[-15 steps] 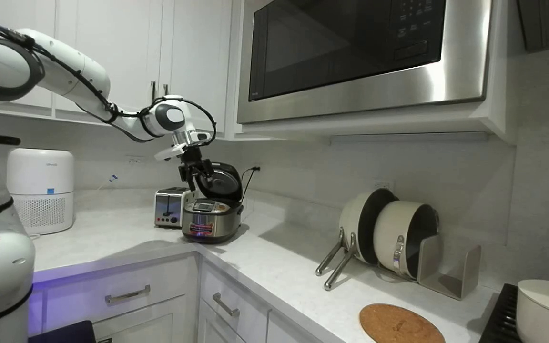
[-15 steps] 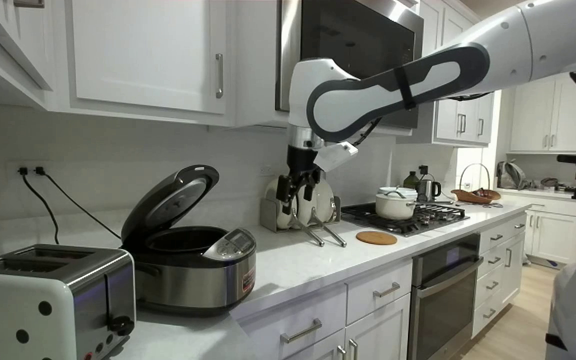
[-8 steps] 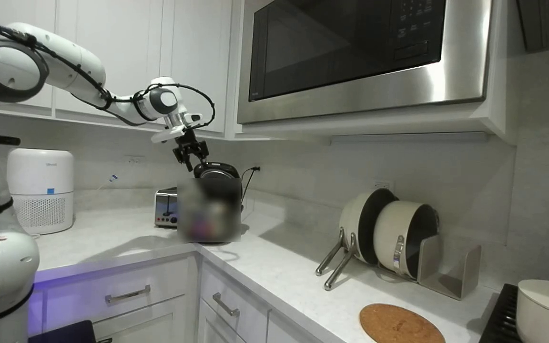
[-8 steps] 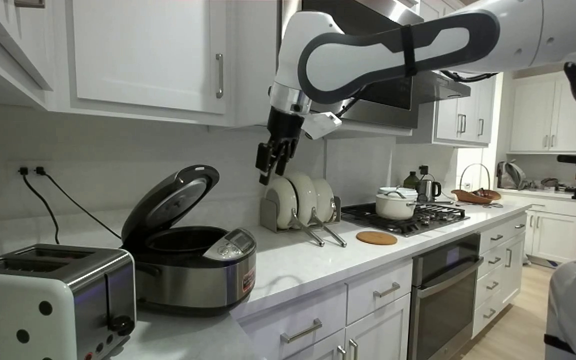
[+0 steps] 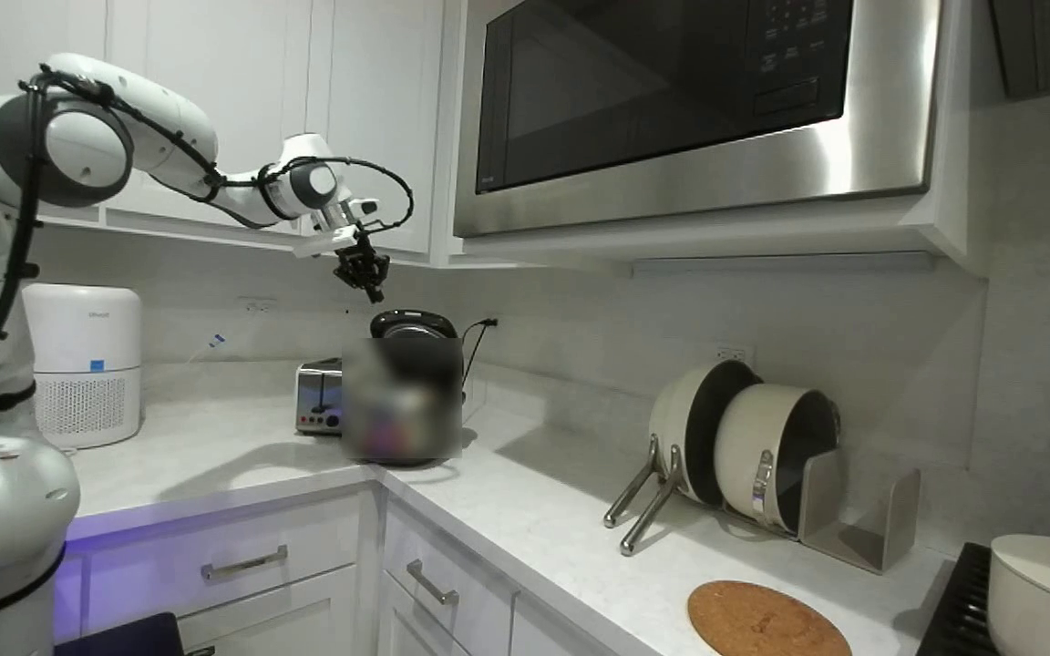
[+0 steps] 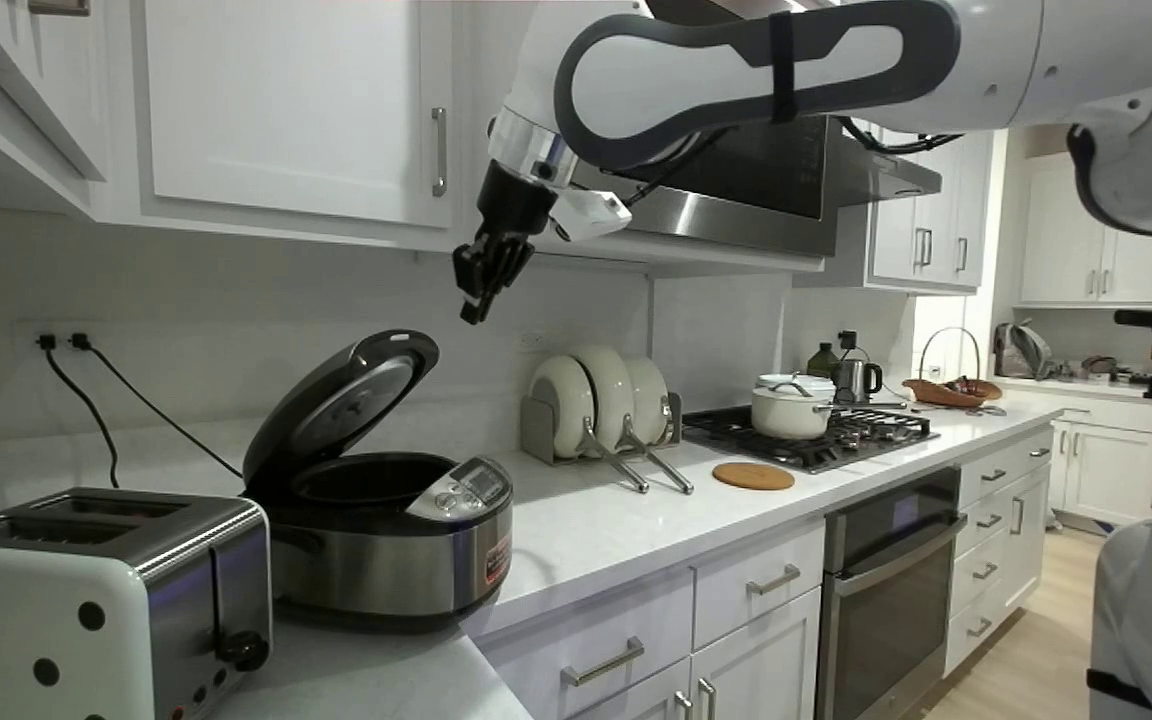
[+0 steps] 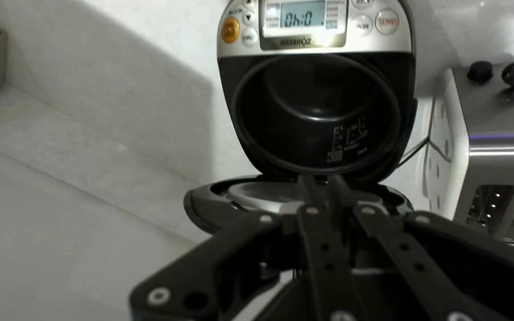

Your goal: Close the lid of the silver warmer

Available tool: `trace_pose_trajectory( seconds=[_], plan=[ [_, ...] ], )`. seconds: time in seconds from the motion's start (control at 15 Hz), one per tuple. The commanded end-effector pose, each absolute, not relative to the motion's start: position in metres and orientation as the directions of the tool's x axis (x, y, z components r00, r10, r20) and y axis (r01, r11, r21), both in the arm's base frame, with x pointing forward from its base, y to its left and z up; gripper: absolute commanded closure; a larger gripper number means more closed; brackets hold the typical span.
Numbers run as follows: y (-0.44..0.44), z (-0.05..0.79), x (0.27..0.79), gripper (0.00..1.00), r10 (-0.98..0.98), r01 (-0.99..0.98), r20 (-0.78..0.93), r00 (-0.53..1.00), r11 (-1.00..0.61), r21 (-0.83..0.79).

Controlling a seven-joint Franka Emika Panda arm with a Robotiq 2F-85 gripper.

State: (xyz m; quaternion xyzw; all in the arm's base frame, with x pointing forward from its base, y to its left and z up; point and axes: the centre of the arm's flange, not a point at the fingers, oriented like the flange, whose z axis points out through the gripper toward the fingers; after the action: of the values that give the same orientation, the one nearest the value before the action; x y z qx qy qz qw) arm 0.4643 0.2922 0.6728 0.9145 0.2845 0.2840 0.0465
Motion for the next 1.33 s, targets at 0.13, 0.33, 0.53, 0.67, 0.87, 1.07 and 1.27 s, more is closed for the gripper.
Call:
trace_pose_trajectory(
  seconds=[0.13, 0.33, 0.53, 0.67, 0.87, 1.07, 1.27],
  plan=[
    [0.339, 0.687, 0.494, 1.00, 0.544, 0.517, 0.585, 0.602, -0.824, 0.234],
    [0.356, 0.693, 0.502, 1.00, 0.535, 0.519, 0.621, 0.573, -0.823, 0.231],
    [0.366, 0.696, 0.511, 1.00, 0.516, 0.503, 0.655, 0.551, -0.832, 0.233],
    [0.372, 0.692, 0.518, 1.00, 0.512, 0.494, 0.672, 0.535, -0.835, 0.243],
    [0.382, 0.683, 0.532, 1.00, 0.507, 0.486, 0.689, 0.518, -0.837, 0.251],
    [0.389, 0.669, 0.545, 1.00, 0.505, 0.481, 0.700, 0.506, -0.838, 0.257],
    [0.394, 0.658, 0.561, 1.00, 0.501, 0.473, 0.709, 0.496, -0.841, 0.263]
  ],
)
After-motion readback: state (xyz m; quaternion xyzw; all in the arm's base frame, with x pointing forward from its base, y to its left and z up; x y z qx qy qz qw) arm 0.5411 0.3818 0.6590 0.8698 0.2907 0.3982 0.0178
